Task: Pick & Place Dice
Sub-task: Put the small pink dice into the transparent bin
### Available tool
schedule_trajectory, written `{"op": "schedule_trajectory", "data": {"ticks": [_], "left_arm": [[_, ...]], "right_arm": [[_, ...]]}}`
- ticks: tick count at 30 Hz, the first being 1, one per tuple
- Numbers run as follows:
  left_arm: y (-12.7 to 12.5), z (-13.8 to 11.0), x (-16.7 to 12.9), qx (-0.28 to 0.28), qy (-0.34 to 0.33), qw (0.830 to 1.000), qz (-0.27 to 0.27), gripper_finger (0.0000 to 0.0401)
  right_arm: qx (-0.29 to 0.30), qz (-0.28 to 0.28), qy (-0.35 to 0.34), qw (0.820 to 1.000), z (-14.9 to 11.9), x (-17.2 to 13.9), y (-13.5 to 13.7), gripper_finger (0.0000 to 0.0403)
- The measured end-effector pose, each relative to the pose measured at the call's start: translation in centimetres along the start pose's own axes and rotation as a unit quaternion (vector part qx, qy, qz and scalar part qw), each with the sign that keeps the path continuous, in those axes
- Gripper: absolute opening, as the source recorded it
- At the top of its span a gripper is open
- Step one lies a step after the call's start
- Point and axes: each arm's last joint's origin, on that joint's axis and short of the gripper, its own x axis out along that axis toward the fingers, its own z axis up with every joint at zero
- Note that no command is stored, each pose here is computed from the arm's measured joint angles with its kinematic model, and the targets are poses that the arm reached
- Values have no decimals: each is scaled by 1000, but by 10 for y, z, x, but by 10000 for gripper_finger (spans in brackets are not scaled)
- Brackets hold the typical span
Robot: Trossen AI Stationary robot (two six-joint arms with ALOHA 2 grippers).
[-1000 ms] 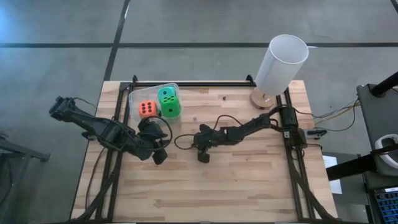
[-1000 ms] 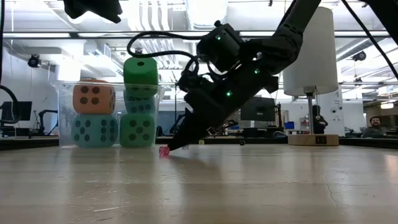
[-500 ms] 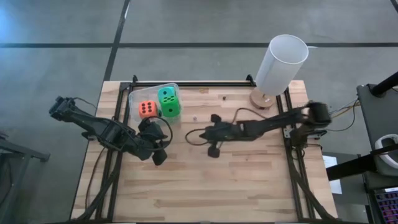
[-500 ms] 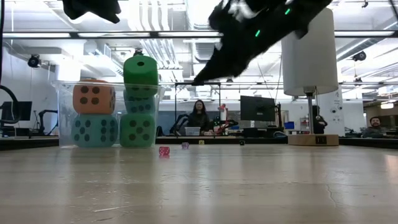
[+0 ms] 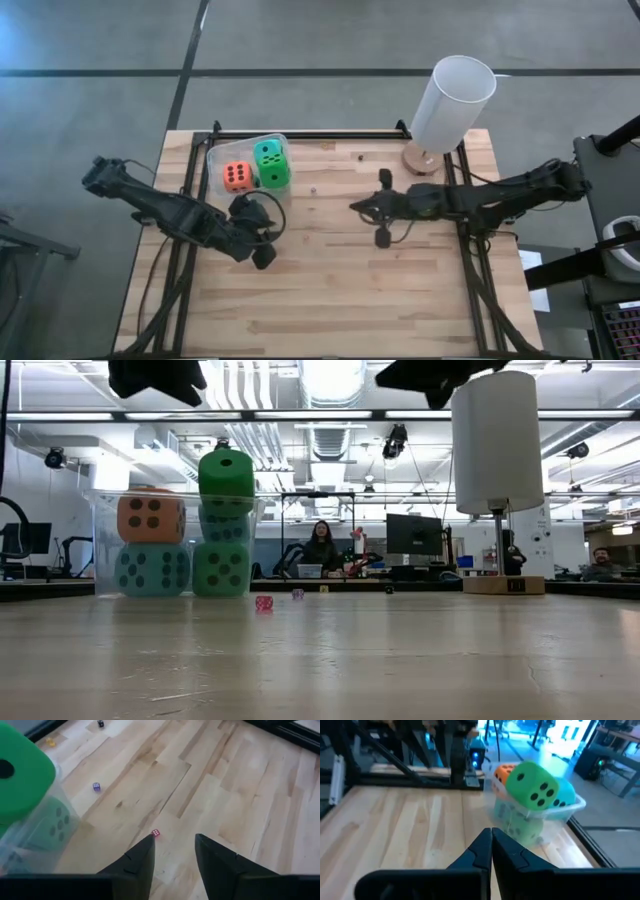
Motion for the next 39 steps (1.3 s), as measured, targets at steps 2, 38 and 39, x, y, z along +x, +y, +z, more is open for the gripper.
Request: {"op": "schedule_trajectory", "data": {"ticks": [2, 38, 39], "left_arm": [[-3, -1, 6, -15, 3, 1000, 4, 154], [-1, -19, 198, -251, 162, 946, 124, 134], [0, -19, 199, -251, 164, 946, 126, 132]], "right_arm": [[2, 5, -10, 1000, 1, -9, 0, 8], [-22, 55, -34, 998, 13, -61, -10, 8], [-22, 55, -34, 998, 13, -61, -10, 8]]}}
